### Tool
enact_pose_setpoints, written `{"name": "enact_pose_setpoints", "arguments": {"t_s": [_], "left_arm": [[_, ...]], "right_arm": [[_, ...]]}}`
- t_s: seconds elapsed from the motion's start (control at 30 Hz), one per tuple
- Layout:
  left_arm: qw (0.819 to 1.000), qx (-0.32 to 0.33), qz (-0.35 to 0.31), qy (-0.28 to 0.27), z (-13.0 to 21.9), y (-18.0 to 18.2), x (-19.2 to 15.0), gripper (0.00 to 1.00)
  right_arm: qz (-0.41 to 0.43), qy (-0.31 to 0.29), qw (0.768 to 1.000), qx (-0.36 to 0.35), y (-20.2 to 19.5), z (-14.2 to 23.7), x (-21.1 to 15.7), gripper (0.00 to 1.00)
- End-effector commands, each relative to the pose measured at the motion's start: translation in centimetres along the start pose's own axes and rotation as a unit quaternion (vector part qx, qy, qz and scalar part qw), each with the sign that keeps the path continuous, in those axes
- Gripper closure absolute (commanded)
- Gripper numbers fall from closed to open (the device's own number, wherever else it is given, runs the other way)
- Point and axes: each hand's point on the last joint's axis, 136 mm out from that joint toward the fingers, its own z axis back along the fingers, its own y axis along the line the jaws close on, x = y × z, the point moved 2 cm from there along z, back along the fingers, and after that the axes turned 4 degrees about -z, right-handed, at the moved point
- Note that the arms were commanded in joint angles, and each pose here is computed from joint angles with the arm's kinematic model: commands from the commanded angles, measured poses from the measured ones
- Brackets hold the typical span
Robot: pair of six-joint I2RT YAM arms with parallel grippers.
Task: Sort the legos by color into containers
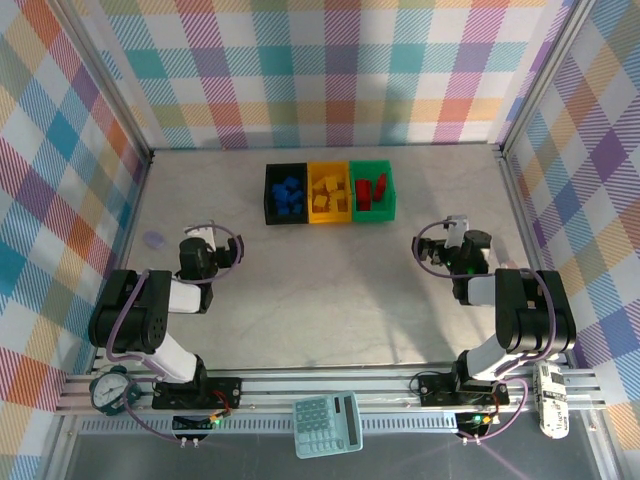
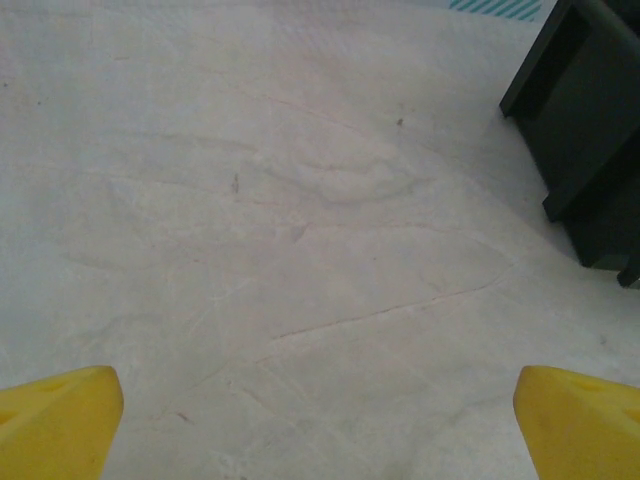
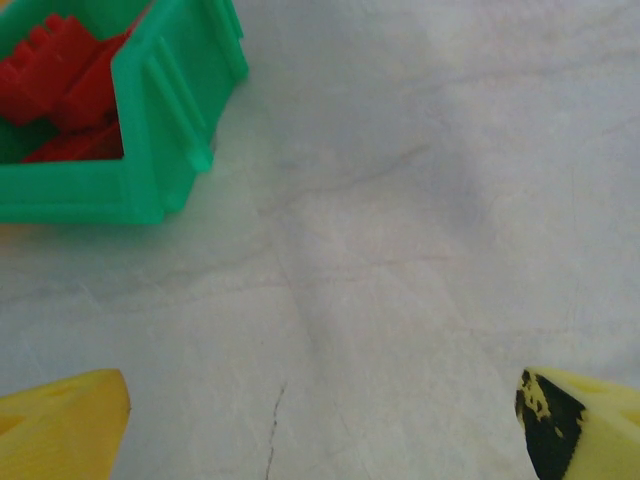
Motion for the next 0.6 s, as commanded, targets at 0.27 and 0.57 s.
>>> {"name": "enact_pose_setpoints", "arguments": {"t_s": [0.27, 0.57], "left_arm": [[0.999, 0.017, -0.035, -0.009, -0.49, -0.88, 1.48, 0.0], [0.999, 0.016, -0.035, -0.009, -0.49, -0.91, 1.5, 0.0]], "right_arm": [[0.027, -0.039, 0.999, 0.007, 0.78, 0.03, 2.3, 0.01], [0.027, -0.039, 0.999, 0.007, 0.78, -0.01, 2.31, 0.01]]}}
